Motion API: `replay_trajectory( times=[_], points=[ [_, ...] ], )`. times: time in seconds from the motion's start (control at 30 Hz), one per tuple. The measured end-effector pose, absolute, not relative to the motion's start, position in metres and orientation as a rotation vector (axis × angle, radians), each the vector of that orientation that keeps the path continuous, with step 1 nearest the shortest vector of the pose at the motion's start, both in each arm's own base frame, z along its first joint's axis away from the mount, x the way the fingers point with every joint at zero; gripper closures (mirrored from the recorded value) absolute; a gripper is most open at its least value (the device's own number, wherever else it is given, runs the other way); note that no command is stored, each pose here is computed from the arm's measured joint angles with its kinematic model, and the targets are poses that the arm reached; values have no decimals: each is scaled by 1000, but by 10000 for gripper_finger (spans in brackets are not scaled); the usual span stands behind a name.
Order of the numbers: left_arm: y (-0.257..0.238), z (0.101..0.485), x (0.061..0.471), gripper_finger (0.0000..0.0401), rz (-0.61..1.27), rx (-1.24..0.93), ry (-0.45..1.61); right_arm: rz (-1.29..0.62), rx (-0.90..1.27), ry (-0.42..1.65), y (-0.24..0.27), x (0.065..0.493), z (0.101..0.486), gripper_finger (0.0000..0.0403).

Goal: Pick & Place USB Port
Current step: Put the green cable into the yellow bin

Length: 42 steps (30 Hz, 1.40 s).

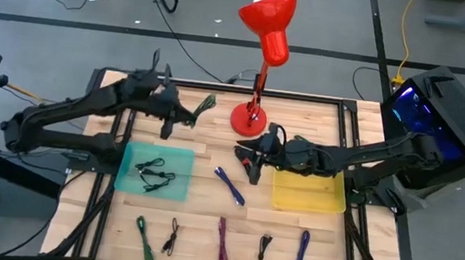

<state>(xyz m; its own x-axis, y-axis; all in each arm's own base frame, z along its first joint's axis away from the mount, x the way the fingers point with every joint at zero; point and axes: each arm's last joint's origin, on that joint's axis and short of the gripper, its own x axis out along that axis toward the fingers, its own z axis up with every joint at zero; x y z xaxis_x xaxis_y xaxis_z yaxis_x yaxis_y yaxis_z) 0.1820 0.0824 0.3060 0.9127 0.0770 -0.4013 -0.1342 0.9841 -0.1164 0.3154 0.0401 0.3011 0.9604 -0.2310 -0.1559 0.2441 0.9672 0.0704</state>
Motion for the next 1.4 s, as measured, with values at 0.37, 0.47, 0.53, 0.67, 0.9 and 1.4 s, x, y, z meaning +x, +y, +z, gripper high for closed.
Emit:
replay_trajectory(
  times=[0.37,0.47,0.53,0.67,0.9,1.4],
  points=[
    [36,306,195,388,-14,-34,167,-125,84,3,32,335,300,268],
    [27,302,200,388,-15,-16,124,-126,87,-20,32,336,300,234],
    [23,299,201,388,-21,-9,98,-126,90,-34,32,337,301,214],
    [16,294,208,388,-50,-10,46,-128,92,-54,31,337,303,185],
    [9,284,231,388,-67,-11,1,-136,76,-115,31,337,308,170],
    [8,264,263,388,-86,-43,-45,-159,80,-145,25,354,290,169]
  ],
)
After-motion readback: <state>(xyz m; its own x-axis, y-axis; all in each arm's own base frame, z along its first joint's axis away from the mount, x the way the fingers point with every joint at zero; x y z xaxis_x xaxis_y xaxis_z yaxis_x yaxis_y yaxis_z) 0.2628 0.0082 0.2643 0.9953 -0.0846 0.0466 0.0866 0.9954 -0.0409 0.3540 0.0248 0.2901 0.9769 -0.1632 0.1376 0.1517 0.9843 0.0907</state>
